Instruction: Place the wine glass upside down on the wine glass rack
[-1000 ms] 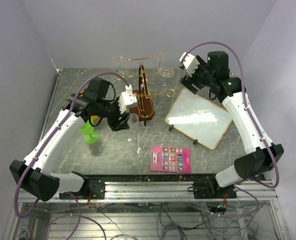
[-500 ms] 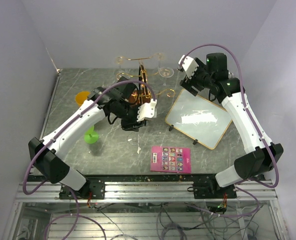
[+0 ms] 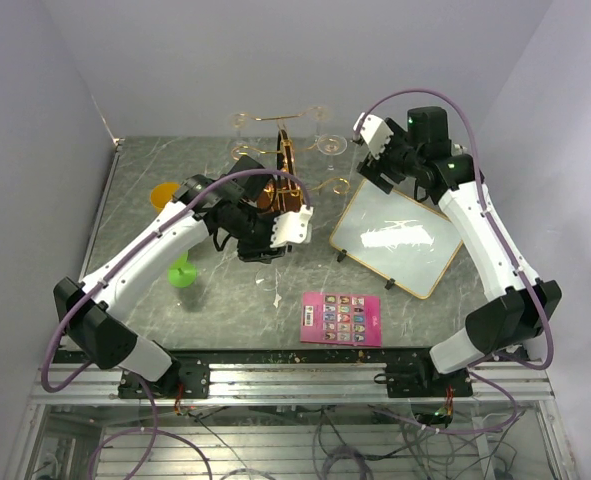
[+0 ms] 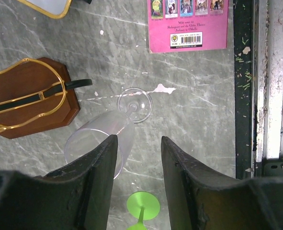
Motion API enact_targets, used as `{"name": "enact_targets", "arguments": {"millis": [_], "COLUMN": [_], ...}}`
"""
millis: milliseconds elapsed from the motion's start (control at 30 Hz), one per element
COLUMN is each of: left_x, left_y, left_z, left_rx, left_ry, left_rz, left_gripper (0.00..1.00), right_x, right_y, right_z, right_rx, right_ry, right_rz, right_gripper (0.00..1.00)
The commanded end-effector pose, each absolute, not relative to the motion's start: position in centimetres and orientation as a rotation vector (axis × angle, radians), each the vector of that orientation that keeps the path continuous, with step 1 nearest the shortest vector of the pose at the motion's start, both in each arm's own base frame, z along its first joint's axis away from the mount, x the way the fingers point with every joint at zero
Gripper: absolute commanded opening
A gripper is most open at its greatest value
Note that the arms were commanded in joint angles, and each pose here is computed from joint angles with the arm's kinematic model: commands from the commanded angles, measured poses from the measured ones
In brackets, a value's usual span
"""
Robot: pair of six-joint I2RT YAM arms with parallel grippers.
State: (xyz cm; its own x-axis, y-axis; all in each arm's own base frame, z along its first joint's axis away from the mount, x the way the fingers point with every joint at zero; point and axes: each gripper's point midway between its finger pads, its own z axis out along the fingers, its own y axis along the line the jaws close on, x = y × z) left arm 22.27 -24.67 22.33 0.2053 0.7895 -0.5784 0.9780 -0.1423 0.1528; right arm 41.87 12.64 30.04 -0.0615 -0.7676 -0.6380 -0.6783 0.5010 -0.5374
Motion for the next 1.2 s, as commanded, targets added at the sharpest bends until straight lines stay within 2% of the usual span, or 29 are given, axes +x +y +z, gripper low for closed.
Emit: {"name": "enact_targets", "arguments": {"millis": [0,300,533,967,1167], "left_x": [21.8,22.3,23.3,23.5,22.7], "left_y": [-23.7,-23.3,-23.2,-23.7,-23.3], "left_z": [23.4,24.1,22.6,21.1,20.5], "left_rx": [2.002,1.961,1.969,2.018,2.046], "left_ry": [1.624,1.627,1.659,1.683,1.716], "left_rz": [-0.45,-0.434,-0.396,-0.42,-0.444], "left_gripper": [0.52,0.54,0.56,0.47,0.38], "right_x": [42.0,41.9,41.7,41.3,41.4], "right_y": [12.8,12.8,12.7,12.2,12.2], "right_z": [29.7,29.5,29.6,29.6,29.6], "right_rx": [-1.232,-1.233,-1.233,-1.235,-1.236], "right_ry": [1.791,1.796,1.793,1.789,1.794], "right_rz": [-0.103,-0.104,-0.109,-0.133,-0.134], "right_gripper": [0.74,0.74,0.74,0.74,0.74]}}
